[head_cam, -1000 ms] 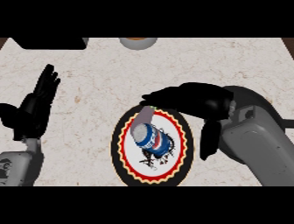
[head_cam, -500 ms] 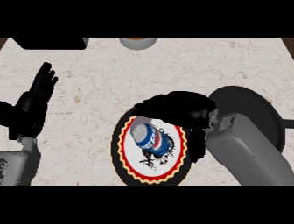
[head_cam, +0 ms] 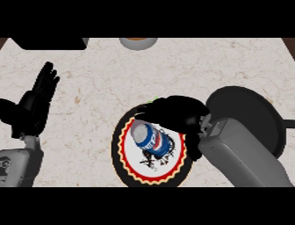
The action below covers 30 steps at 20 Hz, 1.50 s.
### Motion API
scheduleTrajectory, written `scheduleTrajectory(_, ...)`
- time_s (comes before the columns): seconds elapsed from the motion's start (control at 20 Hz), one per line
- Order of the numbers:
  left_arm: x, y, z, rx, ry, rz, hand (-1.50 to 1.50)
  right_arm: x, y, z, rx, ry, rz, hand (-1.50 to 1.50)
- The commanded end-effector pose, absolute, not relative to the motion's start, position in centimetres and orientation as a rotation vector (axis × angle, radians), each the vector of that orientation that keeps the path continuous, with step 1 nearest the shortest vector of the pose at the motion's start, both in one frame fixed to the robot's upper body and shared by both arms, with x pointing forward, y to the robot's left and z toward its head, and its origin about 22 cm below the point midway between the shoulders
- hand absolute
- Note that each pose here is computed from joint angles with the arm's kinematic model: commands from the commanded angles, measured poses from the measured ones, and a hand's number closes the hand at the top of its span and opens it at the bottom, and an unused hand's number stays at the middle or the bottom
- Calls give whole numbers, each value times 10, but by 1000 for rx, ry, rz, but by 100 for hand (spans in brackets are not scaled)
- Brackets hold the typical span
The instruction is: Pick the can from the plate and place it in the pan
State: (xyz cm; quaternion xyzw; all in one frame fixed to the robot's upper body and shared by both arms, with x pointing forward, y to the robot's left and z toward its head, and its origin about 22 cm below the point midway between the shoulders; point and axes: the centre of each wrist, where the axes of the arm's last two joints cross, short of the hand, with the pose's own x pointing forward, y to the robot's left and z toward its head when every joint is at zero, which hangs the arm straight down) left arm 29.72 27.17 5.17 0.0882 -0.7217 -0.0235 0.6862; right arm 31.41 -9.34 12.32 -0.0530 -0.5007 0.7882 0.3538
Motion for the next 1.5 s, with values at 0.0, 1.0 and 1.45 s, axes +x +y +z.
scheduleTrajectory(0.0,279,286,52,200,-1598,-52,0,310,-84,124,-151,-1269,2063,-150)
scheduleTrajectory(1.0,314,262,51,210,-1619,-49,0,305,-76,51,-5,-1173,2209,150)
scheduleTrajectory(1.45,300,282,66,191,-1625,-48,0,316,-68,50,-38,-1252,2235,150)
